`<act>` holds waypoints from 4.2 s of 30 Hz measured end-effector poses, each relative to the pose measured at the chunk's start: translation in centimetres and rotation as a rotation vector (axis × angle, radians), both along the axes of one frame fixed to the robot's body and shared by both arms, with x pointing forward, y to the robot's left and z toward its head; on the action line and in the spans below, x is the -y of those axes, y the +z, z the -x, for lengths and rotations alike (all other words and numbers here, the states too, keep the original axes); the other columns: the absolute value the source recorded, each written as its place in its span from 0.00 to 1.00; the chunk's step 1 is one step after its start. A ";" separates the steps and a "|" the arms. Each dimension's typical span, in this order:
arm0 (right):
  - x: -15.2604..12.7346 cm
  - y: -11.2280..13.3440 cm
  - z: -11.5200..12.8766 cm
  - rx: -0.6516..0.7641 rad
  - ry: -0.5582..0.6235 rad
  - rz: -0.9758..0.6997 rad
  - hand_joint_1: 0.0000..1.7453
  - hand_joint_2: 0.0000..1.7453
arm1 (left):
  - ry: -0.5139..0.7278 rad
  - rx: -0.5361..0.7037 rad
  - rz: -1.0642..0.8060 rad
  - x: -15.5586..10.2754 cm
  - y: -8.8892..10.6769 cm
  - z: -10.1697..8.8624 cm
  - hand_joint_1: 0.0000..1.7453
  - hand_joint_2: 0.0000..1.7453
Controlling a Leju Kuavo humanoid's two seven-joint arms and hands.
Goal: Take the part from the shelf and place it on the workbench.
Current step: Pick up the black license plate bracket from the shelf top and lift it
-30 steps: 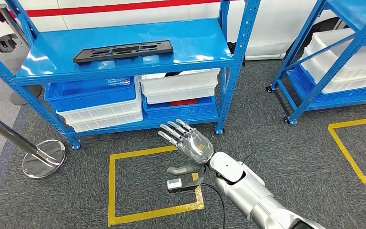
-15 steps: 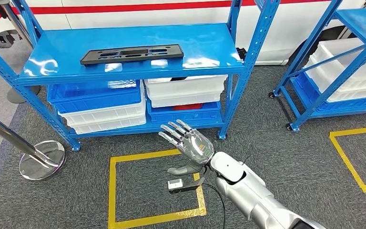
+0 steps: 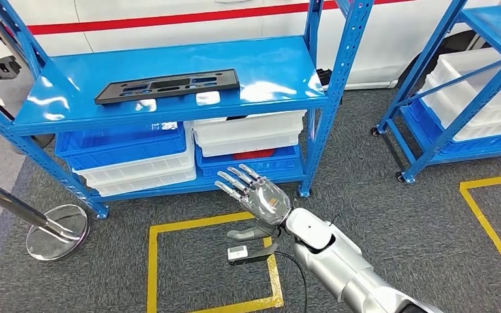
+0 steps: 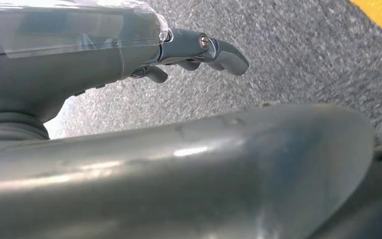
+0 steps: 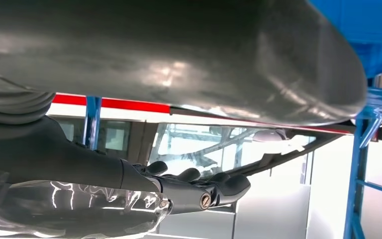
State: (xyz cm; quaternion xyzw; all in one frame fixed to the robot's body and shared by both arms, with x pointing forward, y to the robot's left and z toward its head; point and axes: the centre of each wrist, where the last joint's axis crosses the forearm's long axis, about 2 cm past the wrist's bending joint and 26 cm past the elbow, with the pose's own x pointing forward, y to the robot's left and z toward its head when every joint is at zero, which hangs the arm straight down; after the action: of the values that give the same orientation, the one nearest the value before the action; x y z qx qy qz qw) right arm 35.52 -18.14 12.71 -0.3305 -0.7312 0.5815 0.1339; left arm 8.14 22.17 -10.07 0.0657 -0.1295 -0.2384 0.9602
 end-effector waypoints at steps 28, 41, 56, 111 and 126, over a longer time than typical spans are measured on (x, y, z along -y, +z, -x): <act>-0.2 0.2 0.2 -0.002 0.009 -0.006 0.00 0.00 | -0.002 0.003 -0.003 -0.1 0.0 -0.1 0.00 0.00; -0.3 0.5 0.0 0.001 0.015 -0.015 0.00 0.00 | -0.001 -0.006 -0.008 -0.2 -0.1 0.3 0.00 0.00; -1.2 0.8 0.3 0.012 0.046 -0.019 0.00 0.00 | -0.005 -0.006 -0.005 -0.1 0.0 0.1 0.00 0.00; -12.6 3.8 2.3 -0.095 0.240 0.093 0.00 0.00 | -0.070 -0.019 0.001 0.8 0.2 -0.5 0.00 0.00; -13.2 2.7 0.6 -0.127 0.105 0.123 0.00 1.00 | -0.062 -0.002 0.009 0.6 0.2 -0.5 0.00 0.00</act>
State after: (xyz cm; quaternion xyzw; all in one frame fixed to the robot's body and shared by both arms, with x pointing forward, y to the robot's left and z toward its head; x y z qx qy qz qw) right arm 34.95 -4.98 15.45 -0.2619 -0.7004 0.6514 0.1287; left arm 8.66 21.53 -9.89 0.0572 -0.1313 -0.2676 0.9528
